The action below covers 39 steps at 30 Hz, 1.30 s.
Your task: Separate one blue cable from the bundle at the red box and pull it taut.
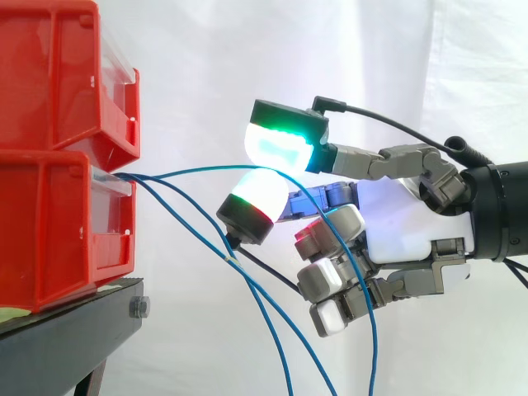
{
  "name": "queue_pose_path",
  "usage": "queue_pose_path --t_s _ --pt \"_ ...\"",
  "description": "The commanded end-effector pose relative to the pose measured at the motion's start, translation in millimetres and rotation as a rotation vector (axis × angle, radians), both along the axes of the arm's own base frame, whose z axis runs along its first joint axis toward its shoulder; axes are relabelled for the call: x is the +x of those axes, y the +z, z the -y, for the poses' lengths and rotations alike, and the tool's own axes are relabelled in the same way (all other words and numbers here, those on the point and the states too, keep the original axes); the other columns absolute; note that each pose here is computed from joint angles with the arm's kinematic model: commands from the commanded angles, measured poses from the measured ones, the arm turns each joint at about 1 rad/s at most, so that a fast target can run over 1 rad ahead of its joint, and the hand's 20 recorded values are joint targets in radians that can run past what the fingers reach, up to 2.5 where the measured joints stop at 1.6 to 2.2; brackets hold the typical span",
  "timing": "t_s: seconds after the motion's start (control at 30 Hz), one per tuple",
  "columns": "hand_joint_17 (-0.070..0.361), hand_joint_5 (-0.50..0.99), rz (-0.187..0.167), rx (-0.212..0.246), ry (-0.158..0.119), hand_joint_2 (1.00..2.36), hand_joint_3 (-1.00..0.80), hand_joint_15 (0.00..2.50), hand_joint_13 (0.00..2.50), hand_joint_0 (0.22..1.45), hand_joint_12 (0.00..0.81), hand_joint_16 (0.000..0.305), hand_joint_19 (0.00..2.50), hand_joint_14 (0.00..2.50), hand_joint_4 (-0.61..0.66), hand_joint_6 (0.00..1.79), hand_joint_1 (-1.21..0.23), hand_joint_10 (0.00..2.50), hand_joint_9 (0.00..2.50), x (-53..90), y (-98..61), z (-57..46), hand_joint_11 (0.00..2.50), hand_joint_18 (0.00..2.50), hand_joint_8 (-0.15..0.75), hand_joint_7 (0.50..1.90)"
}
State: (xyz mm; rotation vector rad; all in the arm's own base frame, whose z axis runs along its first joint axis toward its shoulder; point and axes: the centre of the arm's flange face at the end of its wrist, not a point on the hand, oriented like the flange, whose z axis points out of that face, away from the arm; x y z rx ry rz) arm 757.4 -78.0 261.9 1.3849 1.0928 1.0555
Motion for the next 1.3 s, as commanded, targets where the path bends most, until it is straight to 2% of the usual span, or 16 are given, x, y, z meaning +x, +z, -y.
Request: queue_pose_path --t_s 0.0,0.07,0.1,0.27,0.4,0.6,1.03,1.17,1.27 --pt "0.129 -0.19 0.005 0.028 -0.011 1.01 -0.38 0.64 1.14 0.76 0.429 0.057 0.64 0.02 -0.2 0.93 -0.77 0.02 1.18 -0.4 -0.4 1.3 1.05 0.93 0.374 1.15" --pt "0.128 -0.18 0.007 0.034 -0.01 1.01 -0.37 0.6 1.13 0.76 0.421 0.057 0.64 0.02 -0.19 0.93 -0.78 0.02 1.12 -0.3 -0.4 0.2 0.88 0.93 0.381 1.17" --pt "0.126 -0.18 0.004 0.035 -0.012 1.01 -0.35 0.54 1.11 0.75 0.418 0.056 0.63 0.02 -0.18 0.93 -0.78 0.02 1.04 -1.1 -1.9 1.4 0.7 0.93 0.389 1.18" --pt "0.127 -0.18 -0.004 0.039 -0.011 1.01 -0.33 0.44 1.05 0.75 0.41 0.056 0.6 0.02 -0.15 0.93 -0.79 0.01 0.9 -4.9 -11.8 1.7 0.4 0.93 0.413 1.2" --pt "0.127 -0.18 0.014 0.041 -0.01 1.01 -0.32 0.43 1.05 0.75 0.419 0.057 0.59 0.02 -0.13 0.93 -0.79 0.01 0.99 -3.2 -11.4 0.5 0.37 0.92 0.454 1.21" --pt "0.128 -0.18 0.018 0.04 -0.01 1.01 -0.31 0.47 1.1 0.74 0.428 0.057 0.57 0.02 -0.11 0.93 -0.79 0.02 1.25 -2.7 -11.0 0.4 0.5 0.92 0.489 1.2" --pt "0.142 -0.18 0.026 0.042 -0.012 1.01 -0.31 0.55 1.16 0.73 0.446 0.063 0.56 0.02 -0.08 0.93 -0.78 0.02 1.42 -2.0 -10.3 1.5 0.81 0.88 0.507 1.19" --pt "0.144 -0.18 0.025 0.045 -0.014 1.01 -0.32 0.6 1.17 0.73 0.451 0.064 0.58 0.02 -0.08 0.94 -0.77 0.03 1.5 -2.3 -10.4 2.7 1.07 0.87 0.45 1.19" --pt "0.145 -0.18 0.031 0.057 -0.016 1.01 -0.32 0.64 1.19 0.73 0.452 0.064 0.58 0.02 -0.07 0.94 -0.76 0.03 1.5 -1.9 -9.6 3.8 1.17 0.86 0.43 1.18"
